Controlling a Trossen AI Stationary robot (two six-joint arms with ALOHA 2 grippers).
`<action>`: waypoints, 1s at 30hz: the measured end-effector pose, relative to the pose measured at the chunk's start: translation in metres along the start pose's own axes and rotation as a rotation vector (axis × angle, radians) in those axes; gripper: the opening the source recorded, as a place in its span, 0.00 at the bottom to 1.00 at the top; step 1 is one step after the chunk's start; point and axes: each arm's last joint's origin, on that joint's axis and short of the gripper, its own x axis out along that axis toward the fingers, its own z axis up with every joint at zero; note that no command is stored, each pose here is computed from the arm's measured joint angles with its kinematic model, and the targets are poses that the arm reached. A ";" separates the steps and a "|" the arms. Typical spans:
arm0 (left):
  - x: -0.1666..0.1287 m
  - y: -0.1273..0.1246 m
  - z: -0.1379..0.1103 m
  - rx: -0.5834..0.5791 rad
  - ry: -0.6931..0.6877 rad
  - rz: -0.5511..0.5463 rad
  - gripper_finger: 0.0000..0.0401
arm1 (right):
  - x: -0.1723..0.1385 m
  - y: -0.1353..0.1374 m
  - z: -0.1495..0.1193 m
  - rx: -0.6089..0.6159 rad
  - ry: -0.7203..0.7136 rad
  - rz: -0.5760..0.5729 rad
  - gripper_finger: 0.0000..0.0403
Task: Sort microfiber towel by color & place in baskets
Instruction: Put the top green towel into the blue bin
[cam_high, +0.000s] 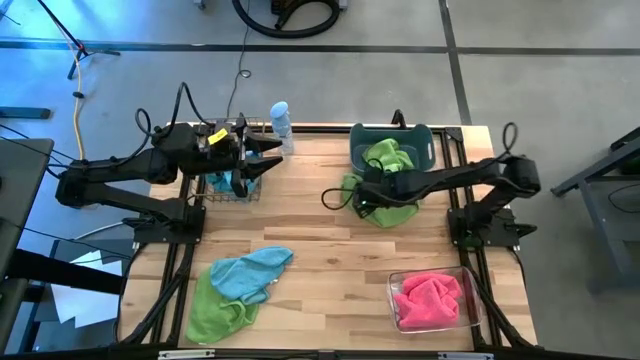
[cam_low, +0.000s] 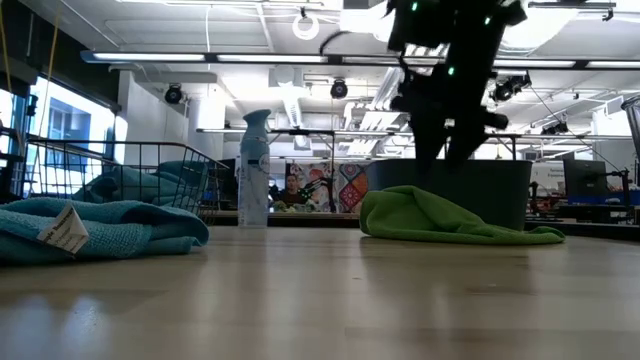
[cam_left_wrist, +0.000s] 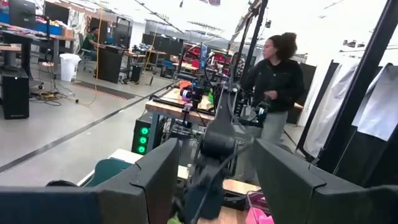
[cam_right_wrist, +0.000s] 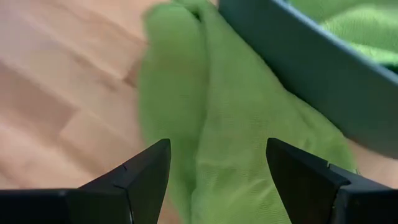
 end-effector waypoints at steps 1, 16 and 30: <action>0.000 0.000 0.000 0.000 0.000 0.000 0.49 | 0.005 0.001 -0.001 0.018 0.002 -0.022 0.64; 0.000 0.001 -0.003 -0.013 0.034 0.007 0.49 | 0.052 0.011 -0.006 0.118 -0.003 -0.174 0.64; 0.000 0.001 -0.006 -0.022 0.066 0.011 0.49 | 0.072 0.013 -0.015 0.097 0.067 -0.197 0.46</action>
